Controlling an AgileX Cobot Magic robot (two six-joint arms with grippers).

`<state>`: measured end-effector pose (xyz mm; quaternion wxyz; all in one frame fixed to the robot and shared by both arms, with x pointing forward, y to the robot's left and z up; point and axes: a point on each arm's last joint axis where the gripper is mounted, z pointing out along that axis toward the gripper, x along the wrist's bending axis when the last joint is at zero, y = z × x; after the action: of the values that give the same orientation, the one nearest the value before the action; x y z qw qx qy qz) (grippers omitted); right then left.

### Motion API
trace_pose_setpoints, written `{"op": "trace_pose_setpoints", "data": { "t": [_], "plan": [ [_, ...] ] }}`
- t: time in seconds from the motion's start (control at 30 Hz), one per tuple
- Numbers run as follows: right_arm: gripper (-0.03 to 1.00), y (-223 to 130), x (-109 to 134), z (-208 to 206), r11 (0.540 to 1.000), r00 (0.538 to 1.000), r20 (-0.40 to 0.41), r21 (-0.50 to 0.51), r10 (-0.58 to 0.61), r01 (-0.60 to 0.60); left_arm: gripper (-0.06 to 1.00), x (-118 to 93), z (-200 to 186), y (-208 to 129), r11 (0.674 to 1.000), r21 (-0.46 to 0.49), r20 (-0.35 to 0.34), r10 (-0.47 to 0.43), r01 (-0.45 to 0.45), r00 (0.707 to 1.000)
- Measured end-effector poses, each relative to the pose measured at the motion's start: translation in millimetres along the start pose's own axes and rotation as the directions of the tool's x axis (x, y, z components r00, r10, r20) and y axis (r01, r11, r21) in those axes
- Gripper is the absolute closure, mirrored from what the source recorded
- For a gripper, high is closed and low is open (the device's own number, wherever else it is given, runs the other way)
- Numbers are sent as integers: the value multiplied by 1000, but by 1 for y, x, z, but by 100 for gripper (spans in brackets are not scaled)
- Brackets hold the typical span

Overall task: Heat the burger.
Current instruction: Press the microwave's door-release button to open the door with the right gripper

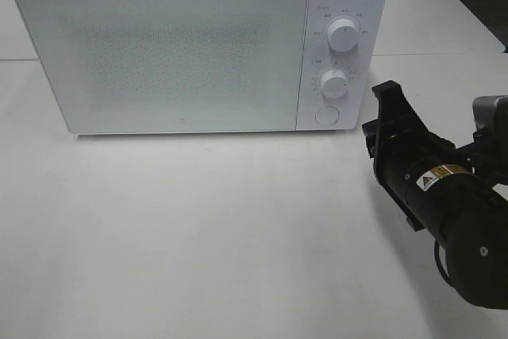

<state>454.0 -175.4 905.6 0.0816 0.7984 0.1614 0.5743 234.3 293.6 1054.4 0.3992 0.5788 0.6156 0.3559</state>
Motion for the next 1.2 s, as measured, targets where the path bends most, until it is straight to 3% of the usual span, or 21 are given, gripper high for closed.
{"op": "trace_pose_setpoints", "data": {
  "t": [0.07, 0.27, 0.53, 1.2],
  "plan": [
    [87, 1, -2, 0, 994, 994, 23, -11, 108, -108, -5, 0, 0, 0, 1000, 0, 0, 0, 0, 1000],
    [96, 1, -8, 1, 972, 968, 98, -43, 232, -229, -5, 0, 0, 0, 1000, 0, 0, 0, 0, 1000],
    [96, -2, 5, 13, 960, 956, 90, -46, 279, -276, -5, 0, 0, 0, 1000, 0, 0, 0, 0, 1000],
    [96, -29, -3, 68, 954, 947, 120, -51, 299, -295, -5, 0, 0, 0, 1000, 0, 0, 0, 0, 1000]
  ]
}}
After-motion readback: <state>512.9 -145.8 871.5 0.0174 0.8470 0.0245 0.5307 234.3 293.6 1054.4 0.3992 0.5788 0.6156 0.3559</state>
